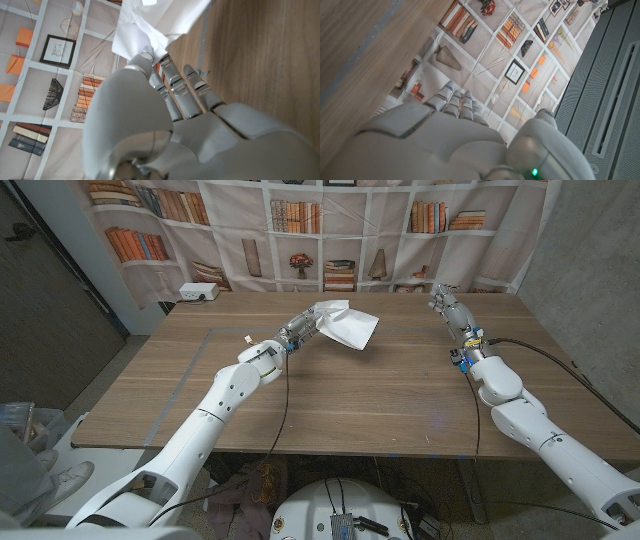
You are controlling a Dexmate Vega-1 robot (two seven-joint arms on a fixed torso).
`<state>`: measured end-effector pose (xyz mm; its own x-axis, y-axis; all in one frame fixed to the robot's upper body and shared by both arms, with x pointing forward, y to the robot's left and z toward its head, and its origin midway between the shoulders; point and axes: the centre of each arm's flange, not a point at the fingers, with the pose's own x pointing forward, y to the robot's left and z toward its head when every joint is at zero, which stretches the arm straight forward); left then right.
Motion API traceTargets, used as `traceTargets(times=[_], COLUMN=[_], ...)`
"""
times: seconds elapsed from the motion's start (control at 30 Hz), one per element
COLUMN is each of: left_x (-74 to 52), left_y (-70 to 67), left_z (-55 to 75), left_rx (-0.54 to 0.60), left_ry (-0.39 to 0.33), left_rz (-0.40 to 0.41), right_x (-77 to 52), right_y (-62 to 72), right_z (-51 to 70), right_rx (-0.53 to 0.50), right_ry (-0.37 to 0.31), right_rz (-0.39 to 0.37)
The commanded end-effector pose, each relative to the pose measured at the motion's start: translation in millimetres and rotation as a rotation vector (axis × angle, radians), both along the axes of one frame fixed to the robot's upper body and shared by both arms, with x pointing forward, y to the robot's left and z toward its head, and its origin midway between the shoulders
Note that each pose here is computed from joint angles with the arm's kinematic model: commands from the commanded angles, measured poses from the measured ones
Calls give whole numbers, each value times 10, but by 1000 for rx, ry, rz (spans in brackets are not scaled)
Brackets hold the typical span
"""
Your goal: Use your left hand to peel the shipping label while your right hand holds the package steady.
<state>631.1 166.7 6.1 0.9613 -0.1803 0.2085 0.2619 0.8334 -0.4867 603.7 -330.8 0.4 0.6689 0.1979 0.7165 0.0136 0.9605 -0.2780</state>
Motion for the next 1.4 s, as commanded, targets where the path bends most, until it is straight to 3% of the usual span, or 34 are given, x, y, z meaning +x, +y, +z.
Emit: traceTargets(times=[0.03,0.23,0.43,0.63,0.8,0.93,1.4], left_x=[-42,-47,-62,-62,-78,-79,-94], left_y=[-104,-99,-99,-106,-68,-74,-127], left_z=[-155,-201,-192,-191,-120,-97,-56], left_rx=[-189,-227,-233,-252,-163,-165,-190], left_ry=[115,123,125,145,110,111,123], left_rz=[-60,-46,-48,-57,-41,-42,-89], right_x=[-27,-127,-208,-297,-398,-479,-610], right_y=[24,50,72,98,143,183,367], right_z=[-12,40,85,156,229,283,390], right_rx=[-10,-42,-43,-43,-65,-91,-211], right_ry=[5,-25,-60,-115,-173,-208,-267], right_rz=[-25,-125,-162,-177,-177,-171,-142])
